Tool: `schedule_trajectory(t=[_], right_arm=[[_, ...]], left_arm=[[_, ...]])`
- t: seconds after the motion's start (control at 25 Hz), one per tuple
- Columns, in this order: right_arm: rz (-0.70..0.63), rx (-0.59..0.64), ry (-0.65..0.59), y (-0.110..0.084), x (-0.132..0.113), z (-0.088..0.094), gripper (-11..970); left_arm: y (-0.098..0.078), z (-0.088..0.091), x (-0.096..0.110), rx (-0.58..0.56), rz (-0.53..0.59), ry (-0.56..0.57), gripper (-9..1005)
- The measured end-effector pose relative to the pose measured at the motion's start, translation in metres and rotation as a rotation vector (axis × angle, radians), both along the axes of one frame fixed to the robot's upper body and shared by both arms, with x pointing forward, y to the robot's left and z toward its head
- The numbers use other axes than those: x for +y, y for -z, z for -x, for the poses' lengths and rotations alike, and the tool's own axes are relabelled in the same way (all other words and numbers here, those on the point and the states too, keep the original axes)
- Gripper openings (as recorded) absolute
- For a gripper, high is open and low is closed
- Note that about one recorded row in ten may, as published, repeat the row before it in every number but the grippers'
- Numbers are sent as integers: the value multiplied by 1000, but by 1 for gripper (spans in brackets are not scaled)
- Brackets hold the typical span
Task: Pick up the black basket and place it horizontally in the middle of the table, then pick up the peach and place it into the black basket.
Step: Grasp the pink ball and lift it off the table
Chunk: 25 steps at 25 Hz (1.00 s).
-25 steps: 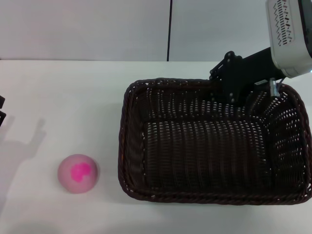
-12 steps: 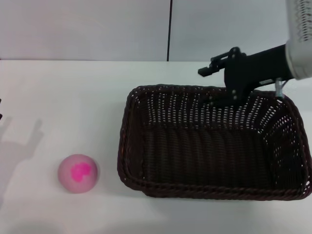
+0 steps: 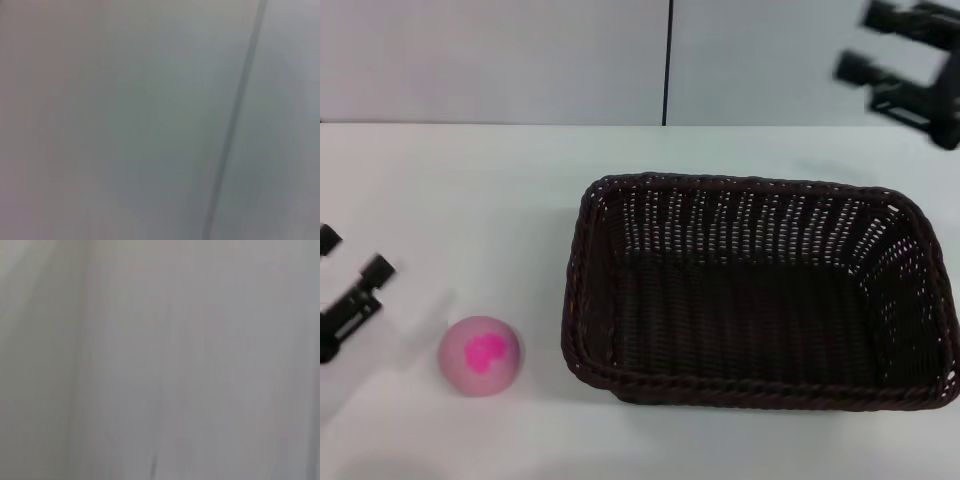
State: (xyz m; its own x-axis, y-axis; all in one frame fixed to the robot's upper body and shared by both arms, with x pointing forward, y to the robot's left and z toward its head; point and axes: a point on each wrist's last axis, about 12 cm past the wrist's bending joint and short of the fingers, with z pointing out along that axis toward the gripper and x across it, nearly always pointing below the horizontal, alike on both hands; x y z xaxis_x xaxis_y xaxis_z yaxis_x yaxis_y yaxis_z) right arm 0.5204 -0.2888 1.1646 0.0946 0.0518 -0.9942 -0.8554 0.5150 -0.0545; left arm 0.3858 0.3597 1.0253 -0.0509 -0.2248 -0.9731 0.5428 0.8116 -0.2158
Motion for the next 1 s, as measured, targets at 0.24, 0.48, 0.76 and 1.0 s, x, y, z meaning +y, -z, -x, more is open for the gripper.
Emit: schedule_trajectory(t=[0.24, 0.48, 0.76, 1.0], right_arm=[[-231, 28, 119, 39, -26, 32, 597], [-403, 33, 238, 69, -40, 58, 597], [-426, 72, 259, 80, -40, 65, 597], [-433, 112, 271, 87, -38, 65, 597]], left_arm=[[2, -2, -5, 51, -98, 155, 814], [8, -1, -17, 88, -142, 248, 815], [14, -2, -21, 126, -180, 278, 791], [28, -6, -37, 122, -250, 278, 761]])
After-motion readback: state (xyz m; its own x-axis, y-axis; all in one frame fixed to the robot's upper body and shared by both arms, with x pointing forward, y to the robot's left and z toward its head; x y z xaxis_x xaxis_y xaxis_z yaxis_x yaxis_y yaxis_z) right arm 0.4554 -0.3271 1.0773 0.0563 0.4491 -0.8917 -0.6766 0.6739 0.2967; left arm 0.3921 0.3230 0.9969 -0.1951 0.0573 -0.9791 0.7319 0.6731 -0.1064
